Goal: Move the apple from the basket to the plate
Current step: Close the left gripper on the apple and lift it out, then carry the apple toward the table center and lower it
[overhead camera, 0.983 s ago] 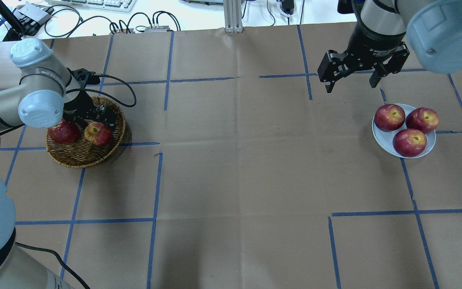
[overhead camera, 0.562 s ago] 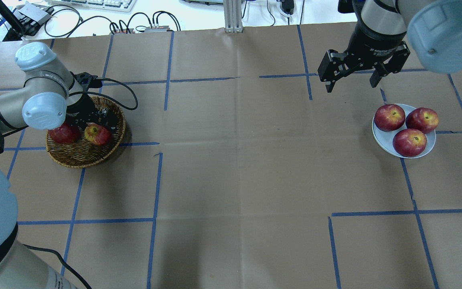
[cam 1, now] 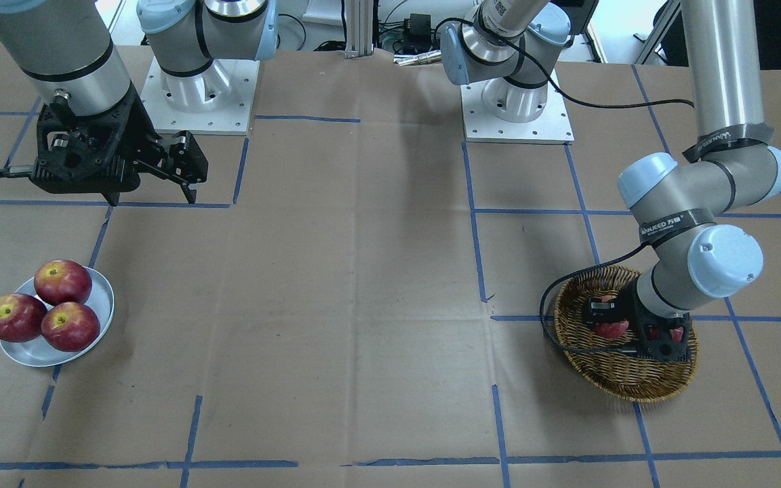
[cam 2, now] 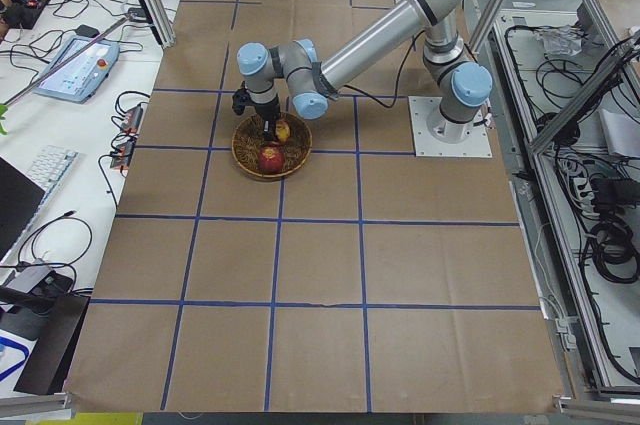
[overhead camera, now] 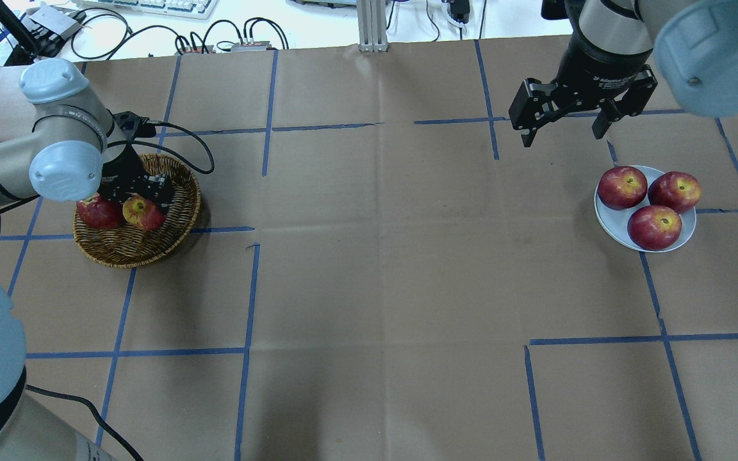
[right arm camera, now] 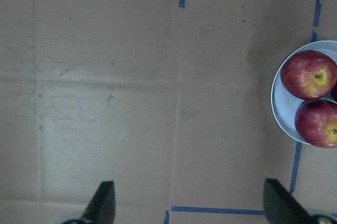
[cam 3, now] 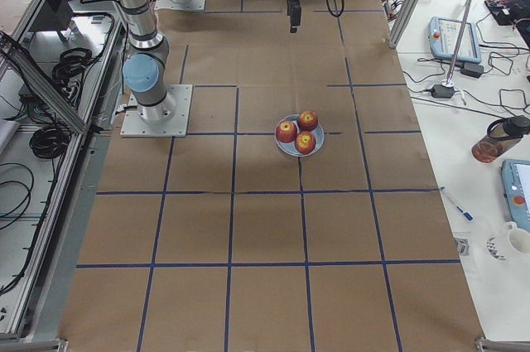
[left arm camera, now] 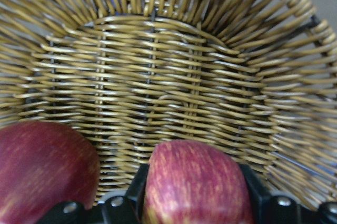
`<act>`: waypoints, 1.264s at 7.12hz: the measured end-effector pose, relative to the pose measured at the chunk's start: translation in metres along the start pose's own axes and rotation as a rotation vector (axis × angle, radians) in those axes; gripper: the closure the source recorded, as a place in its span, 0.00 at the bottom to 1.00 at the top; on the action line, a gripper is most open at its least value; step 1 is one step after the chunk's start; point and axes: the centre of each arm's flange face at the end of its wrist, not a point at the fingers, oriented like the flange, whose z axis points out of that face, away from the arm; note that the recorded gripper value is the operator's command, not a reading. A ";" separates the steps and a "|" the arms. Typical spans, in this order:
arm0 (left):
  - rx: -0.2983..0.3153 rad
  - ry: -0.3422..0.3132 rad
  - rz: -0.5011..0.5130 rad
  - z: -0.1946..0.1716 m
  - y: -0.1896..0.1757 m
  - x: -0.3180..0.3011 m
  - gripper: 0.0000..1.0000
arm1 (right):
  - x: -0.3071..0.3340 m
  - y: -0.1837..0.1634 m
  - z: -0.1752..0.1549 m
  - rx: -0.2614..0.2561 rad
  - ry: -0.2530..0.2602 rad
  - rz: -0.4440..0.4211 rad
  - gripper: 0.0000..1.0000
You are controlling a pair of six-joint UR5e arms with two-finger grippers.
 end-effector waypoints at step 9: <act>0.078 0.040 -0.234 -0.029 -0.046 0.395 0.55 | 0.003 -0.005 -0.001 0.002 -0.001 -0.056 0.00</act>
